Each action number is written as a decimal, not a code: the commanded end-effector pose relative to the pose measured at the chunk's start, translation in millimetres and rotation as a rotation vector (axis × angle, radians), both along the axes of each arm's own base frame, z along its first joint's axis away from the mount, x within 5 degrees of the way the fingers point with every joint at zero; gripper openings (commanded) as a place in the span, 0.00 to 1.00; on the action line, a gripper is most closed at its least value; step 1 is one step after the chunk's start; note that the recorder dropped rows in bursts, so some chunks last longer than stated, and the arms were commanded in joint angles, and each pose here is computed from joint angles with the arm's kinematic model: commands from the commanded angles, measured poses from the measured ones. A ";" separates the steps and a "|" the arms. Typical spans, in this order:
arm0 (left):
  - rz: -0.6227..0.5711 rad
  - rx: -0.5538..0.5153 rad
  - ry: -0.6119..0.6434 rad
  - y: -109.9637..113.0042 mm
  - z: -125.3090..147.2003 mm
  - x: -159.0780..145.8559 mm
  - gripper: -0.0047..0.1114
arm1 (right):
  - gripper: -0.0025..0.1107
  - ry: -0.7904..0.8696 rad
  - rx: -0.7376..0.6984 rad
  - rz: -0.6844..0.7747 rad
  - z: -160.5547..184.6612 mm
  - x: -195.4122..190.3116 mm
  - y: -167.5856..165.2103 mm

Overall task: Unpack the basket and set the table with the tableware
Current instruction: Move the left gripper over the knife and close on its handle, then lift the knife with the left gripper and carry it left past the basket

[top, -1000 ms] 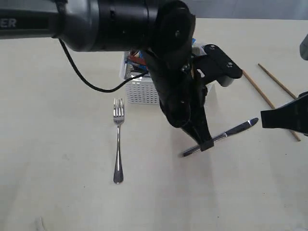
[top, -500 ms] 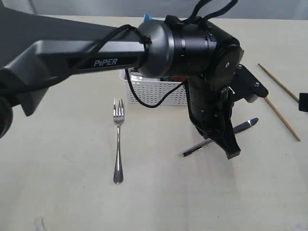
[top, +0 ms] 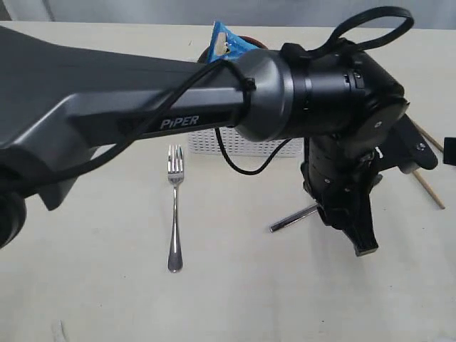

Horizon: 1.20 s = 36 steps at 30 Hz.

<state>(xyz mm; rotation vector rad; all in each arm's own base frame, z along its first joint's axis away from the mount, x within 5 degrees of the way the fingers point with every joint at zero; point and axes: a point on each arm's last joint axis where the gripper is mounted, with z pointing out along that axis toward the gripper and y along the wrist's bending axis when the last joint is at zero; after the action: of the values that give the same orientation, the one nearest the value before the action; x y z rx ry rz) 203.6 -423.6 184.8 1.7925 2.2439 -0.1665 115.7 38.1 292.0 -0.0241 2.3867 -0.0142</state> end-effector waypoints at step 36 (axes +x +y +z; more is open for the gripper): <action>0.117 0.071 0.122 -17.6 -54.6 40.4 0.56 | 0.02 0.005 0.040 0.027 -8.8 -0.8 3.7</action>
<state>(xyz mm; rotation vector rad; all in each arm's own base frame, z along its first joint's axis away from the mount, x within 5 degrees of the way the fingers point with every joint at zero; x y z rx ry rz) 247.1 -439.0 135.2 1.7152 2.4420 -0.1402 114.9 42.4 283.5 -0.0334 2.3973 0.0465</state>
